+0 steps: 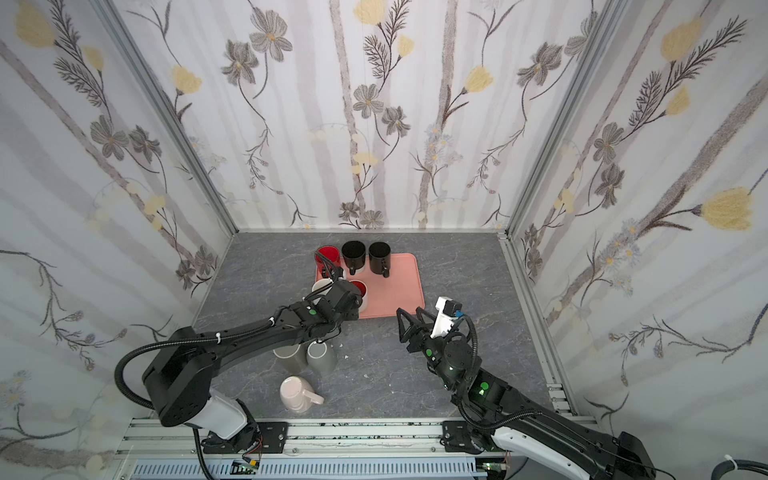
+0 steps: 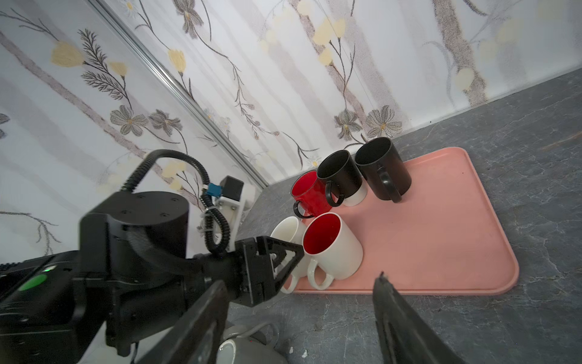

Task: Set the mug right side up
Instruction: 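Open the left gripper on the cream mug's handle, then move the right gripper down over the upside-down pale pink mug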

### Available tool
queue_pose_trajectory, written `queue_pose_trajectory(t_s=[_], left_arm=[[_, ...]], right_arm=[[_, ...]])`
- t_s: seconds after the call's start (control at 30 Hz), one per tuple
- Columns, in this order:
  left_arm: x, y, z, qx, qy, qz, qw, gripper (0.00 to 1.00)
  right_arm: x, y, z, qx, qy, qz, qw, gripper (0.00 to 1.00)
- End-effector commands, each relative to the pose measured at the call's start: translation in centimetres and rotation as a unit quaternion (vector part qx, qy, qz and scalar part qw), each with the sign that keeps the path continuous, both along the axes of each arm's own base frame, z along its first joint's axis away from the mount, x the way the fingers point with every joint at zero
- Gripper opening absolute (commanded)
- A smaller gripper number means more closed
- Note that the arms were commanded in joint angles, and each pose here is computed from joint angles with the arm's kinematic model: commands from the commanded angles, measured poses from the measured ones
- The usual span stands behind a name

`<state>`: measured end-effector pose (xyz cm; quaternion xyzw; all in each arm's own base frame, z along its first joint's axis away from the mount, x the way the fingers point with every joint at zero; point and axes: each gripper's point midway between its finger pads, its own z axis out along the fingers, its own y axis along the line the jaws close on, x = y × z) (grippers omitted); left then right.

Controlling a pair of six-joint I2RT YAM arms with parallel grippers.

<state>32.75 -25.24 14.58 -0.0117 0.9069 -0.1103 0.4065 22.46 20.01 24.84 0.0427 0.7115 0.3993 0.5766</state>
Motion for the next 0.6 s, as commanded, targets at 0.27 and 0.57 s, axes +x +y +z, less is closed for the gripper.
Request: queue_pose_trajectory(t_s=[0.27, 0.57], left_arm=[[-3.5, 3.3, 8.7, -0.153, -0.111, 0.000, 0.982, 0.98], [-5.2, 6.9, 10.5, -0.181, -0.151, 0.028, 0.971, 1.00]], right_arm=[[-2.9, 8.2, -4.1, -0.072, 0.015, 0.204, 0.976, 0.73], [-12.0, 18.5, -11.2, -0.275, -0.002, 0.411, 0.869, 0.70]])
